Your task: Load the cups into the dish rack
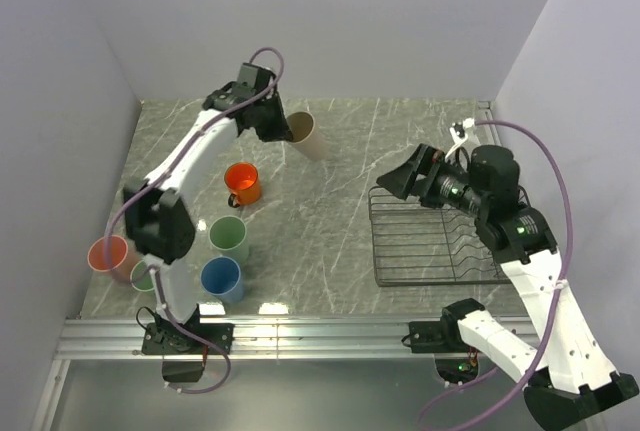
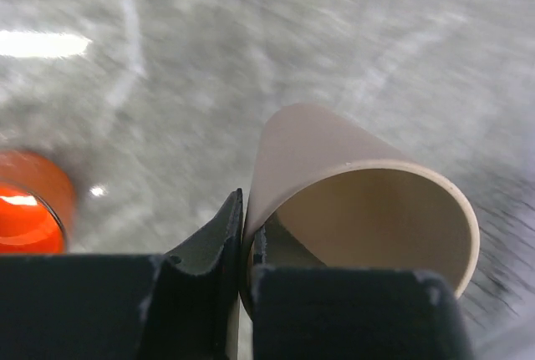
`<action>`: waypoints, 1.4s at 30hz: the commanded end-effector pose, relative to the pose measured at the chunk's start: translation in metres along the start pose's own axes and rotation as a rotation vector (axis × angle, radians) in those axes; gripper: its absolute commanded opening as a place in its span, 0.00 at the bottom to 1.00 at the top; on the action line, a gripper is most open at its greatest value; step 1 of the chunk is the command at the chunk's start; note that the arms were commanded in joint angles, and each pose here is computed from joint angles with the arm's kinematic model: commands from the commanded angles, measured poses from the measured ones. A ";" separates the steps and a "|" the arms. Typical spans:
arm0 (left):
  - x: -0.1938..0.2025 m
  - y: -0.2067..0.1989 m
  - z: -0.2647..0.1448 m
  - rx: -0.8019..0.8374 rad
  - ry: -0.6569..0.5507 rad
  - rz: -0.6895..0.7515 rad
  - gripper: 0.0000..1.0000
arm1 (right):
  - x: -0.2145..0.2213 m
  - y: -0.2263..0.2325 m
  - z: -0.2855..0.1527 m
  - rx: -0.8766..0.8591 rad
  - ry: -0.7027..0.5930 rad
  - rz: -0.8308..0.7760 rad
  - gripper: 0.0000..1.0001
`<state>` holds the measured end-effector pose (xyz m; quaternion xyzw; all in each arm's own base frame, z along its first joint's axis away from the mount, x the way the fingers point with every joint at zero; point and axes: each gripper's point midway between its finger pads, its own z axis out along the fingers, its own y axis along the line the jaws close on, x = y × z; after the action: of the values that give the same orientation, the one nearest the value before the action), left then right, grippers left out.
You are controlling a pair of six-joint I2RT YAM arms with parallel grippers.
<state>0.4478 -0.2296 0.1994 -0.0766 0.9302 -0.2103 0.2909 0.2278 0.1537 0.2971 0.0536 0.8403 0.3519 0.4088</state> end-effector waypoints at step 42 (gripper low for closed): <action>0.075 -0.128 -0.298 1.133 -0.077 -0.091 0.00 | -0.053 0.172 -0.006 -0.797 -0.058 0.431 1.00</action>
<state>0.2360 -0.2599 0.4264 -0.0013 0.6775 -0.6668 0.3104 0.2180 0.2606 0.4224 0.0719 0.6235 0.7135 0.3115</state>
